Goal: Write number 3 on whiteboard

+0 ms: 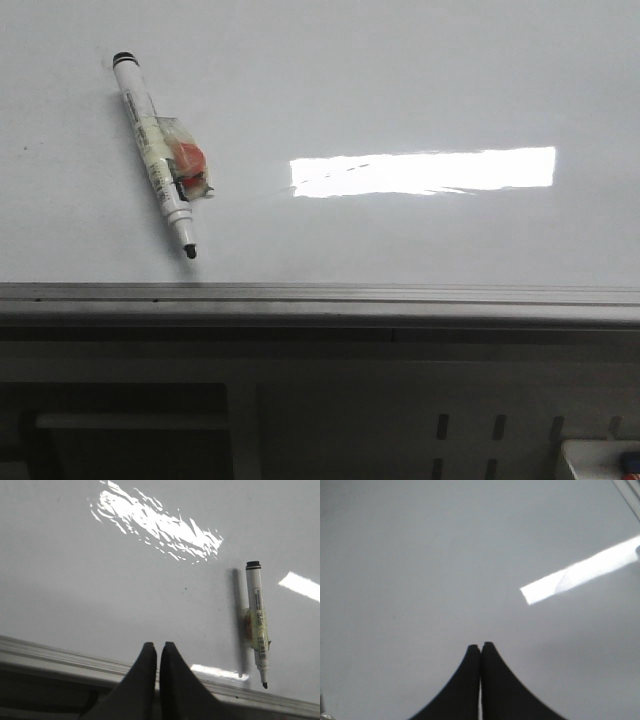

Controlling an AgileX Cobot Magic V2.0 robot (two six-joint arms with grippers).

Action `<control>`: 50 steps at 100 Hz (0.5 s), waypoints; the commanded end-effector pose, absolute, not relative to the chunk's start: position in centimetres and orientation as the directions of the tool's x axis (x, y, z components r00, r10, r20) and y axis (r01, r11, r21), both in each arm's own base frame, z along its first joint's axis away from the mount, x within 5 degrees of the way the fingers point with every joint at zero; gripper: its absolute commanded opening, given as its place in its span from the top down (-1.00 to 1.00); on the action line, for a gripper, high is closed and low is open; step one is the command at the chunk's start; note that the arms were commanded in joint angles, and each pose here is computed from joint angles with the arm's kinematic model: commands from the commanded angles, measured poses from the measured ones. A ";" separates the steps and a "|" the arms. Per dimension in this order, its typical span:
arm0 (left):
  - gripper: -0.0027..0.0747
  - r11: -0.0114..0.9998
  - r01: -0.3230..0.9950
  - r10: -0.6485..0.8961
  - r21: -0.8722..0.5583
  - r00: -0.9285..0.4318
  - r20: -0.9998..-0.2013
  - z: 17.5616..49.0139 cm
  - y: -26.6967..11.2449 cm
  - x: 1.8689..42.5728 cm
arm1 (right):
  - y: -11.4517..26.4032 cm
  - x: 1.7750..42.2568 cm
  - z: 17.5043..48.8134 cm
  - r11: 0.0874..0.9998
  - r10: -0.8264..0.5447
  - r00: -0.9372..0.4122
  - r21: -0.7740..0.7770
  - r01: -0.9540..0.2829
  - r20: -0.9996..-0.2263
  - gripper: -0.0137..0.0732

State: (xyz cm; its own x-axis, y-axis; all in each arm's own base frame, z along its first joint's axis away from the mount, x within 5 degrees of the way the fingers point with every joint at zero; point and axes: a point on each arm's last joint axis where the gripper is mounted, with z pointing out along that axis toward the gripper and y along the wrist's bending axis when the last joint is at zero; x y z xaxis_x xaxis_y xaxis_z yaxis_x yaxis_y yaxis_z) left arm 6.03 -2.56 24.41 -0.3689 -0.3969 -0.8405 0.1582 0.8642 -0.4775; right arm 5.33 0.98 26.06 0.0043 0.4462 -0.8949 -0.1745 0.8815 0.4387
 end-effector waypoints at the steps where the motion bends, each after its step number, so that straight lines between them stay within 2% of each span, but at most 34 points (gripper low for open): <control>1: 0.78 0.885 0.157 -0.359 -0.439 -0.370 -0.857 27.8 -2.6 7.4 | 1.1 5.8 28.9 0.890 0.429 0.007 0.422 -0.175 -0.903 0.81; 5: 0.63 0.883 0.151 -0.350 -0.445 -0.419 -0.837 28.4 -2.8 8.1 | 1.2 6.0 29.8 0.890 0.426 -0.013 0.421 -0.176 -0.905 0.73; 9: 0.39 0.875 0.150 -0.350 -0.461 -0.462 -0.815 29.3 -3.1 8.8 | 1.3 6.1 30.5 0.891 0.419 -0.038 0.419 -0.175 -0.907 0.62; 10: 0.39 0.873 0.149 -0.350 -0.464 -0.470 -0.811 29.4 -3.2 8.9 | 1.3 6.1 30.5 0.891 0.418 -0.043 0.419 -0.175 -0.907 0.56; 11: 0.27 0.872 0.149 -0.346 -0.467 -0.487 -0.802 29.6 -3.3 9.1 | 1.3 6.2 30.7 0.891 0.418 -0.046 0.419 -0.175 -0.907 0.53; 12: 0.27 0.872 0.145 -0.343 -0.468 -0.500 -0.795 29.4 -3.3 9.2 | 1.4 6.3 30.8 0.891 0.416 -0.058 0.419 -0.173 -0.908 0.46; 18: -0.09 0.854 0.168 -0.322 -0.492 -0.572 -0.754 30.2 -4.0 10.1 | 1.5 6.4 31.7 0.892 0.408 -0.084 0.417 -0.175 -0.909 0.17; 22: -0.20 0.839 0.195 -0.302 -0.508 -0.610 -0.733 30.5 -4.5 10.6 | 1.6 6.6 32.1 0.892 0.403 -0.105 0.416 -0.174 -0.909 -0.04; 31: -0.22 0.771 0.278 -0.261 -0.573 -0.683 -0.682 30.8 -5.9 11.8 | 1.7 6.9 32.5 0.894 0.394 -0.141 0.414 -0.170 -0.908 -0.32; 42: -0.09 0.672 0.322 -0.272 -0.667 -0.730 -0.627 30.7 -7.4 13.1 | 1.7 7.2 32.7 0.895 0.393 -0.147 0.414 -0.167 -0.908 -0.35; 50: -0.09 0.656 0.312 -0.262 -0.687 -0.760 -0.595 30.2 -8.1 14.0 | 1.7 7.2 32.7 0.895 0.393 -0.147 0.414 -0.167 -0.908 -0.35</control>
